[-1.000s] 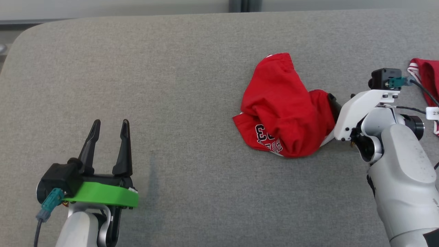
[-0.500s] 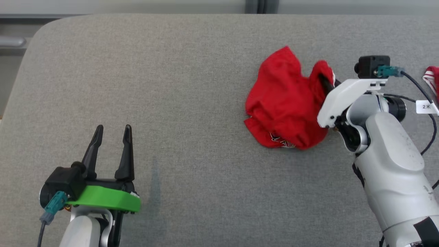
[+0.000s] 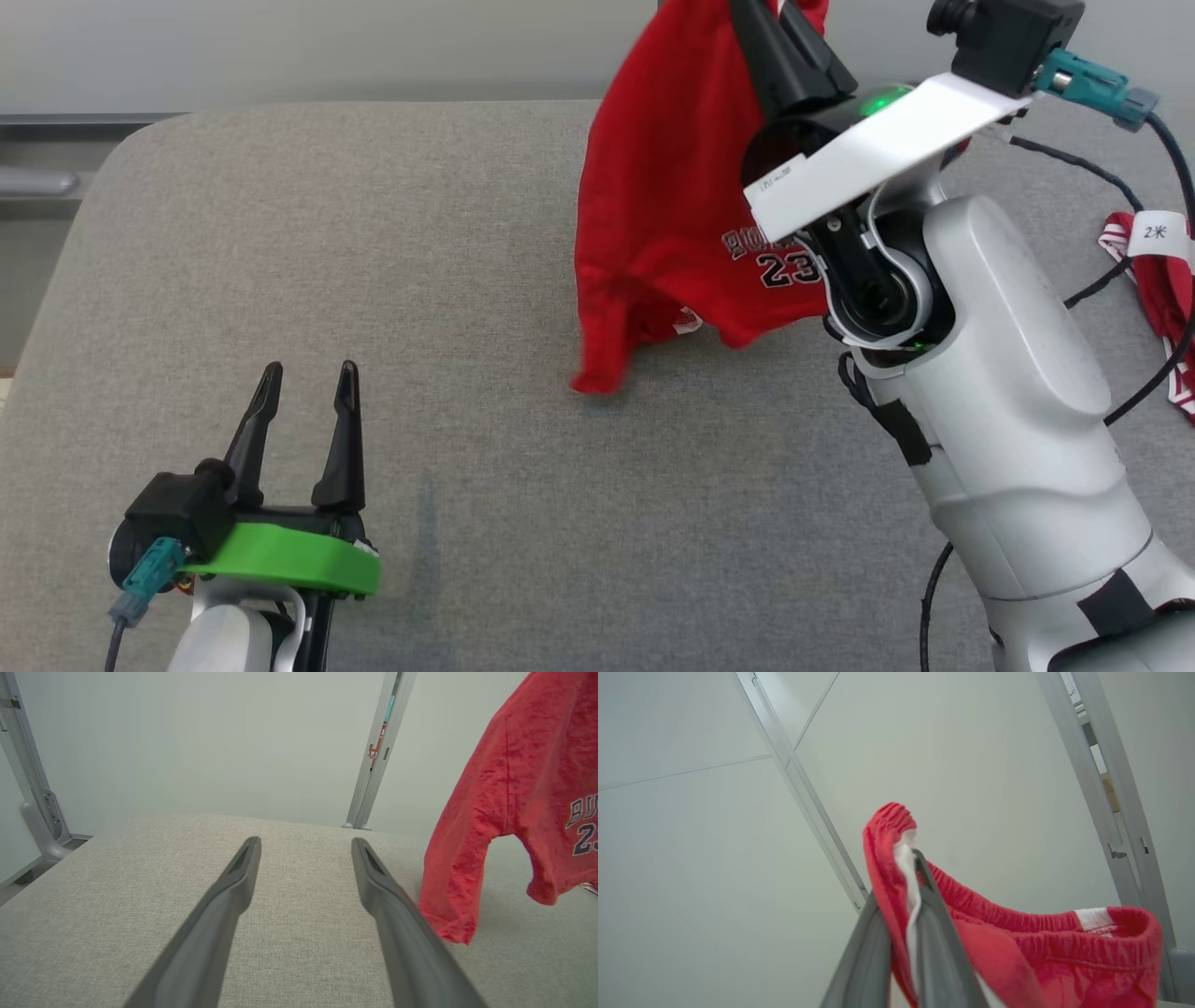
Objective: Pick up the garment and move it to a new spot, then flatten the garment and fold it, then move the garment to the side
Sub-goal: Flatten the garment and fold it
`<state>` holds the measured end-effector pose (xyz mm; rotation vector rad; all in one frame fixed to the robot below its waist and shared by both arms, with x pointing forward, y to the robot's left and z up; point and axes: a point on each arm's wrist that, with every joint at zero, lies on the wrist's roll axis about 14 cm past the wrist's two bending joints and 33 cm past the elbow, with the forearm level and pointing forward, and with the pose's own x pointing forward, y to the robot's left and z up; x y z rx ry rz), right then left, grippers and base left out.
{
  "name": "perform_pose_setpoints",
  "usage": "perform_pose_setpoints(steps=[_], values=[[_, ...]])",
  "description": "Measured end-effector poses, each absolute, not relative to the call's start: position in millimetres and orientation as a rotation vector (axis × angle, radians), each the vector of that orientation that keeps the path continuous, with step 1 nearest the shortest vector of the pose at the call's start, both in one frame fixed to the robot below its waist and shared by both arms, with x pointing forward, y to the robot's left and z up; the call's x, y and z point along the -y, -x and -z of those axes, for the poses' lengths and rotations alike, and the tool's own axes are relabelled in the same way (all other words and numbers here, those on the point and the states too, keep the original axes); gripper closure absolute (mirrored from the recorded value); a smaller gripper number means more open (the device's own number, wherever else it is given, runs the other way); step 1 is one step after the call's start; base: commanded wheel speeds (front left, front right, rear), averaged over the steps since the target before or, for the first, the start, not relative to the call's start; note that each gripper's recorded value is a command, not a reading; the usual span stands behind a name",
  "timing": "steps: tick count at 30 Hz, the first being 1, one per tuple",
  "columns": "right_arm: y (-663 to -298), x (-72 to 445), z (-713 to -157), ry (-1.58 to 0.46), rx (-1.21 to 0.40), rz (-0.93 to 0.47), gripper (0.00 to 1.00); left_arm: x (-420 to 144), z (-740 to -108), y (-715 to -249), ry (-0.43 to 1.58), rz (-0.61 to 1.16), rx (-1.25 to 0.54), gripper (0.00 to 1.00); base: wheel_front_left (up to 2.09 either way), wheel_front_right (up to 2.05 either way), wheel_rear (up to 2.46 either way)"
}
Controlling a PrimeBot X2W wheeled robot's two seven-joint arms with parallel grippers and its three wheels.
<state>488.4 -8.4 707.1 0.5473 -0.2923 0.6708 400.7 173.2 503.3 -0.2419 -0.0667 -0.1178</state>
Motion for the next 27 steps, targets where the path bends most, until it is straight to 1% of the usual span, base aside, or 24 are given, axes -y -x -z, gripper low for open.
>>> perform_pose_setpoints(steps=[2, 3, 5, 8, 10, 12, 13, 14, 16, 21, 24, 27], values=[[-481, 9, -729, -0.605, 0.379, -0.690, 1.00, -175, -503, -401, 0.240, 0.113, 0.066, 0.00, 0.00, 0.00, 0.00], [-482, 12, -730, -0.607, 0.392, -0.682, 1.00, -176, -503, -401, 0.241, 0.111, 0.067, 0.00, 0.00, 0.00, 0.00], [-490, 21, -715, -0.556, 0.365, -0.639, 1.00, -175, -503, -402, 0.241, 0.112, 0.067, 0.00, 0.00, 0.00, 0.00], [-511, 63, -666, -0.447, 0.265, -0.481, 1.00, -172, -502, -403, 0.243, 0.121, 0.065, 0.00, 0.00, 0.00, 0.00], [-519, 96, -620, -0.364, 0.152, -0.368, 1.00, -168, -502, -404, 0.246, 0.131, 0.062, 0.00, 0.00, 0.00, 0.00], [-518, 132, -571, -0.294, 0.022, -0.252, 1.00, -165, -501, -404, 0.248, 0.140, 0.060, 0.00, 0.00, 0.00, 0.00], [-515, 147, -549, -0.270, -0.036, -0.205, 0.81, -164, -501, -404, 0.248, 0.142, 0.059, 0.00, 0.00, 0.00, 0.00], [-511, 158, -535, -0.251, -0.073, -0.172, 0.00, -163, -500, -404, 0.249, 0.143, 0.058, 0.00, 0.00, 0.00, 0.00], [-502, 182, -511, -0.243, -0.122, -0.090, 0.00, -162, -500, -405, 0.248, 0.149, 0.057, 0.00, 0.00, 0.00, 0.00], [-481, 207, -484, -0.228, -0.151, 0.012, 0.00, -160, -500, -405, 0.247, 0.157, 0.055, 0.00, 0.00, 0.00, 0.00], [-470, 215, -480, -0.204, -0.133, 0.045, 0.00, -158, -501, -405, 0.247, 0.162, 0.057, 0.00, 0.00, 0.00, 0.00], [-463, 210, -487, -0.136, -0.087, 0.025, 0.00, -157, -502, -405, 0.248, 0.164, 0.060, 0.00, 0.00, 0.00, 0.00]])
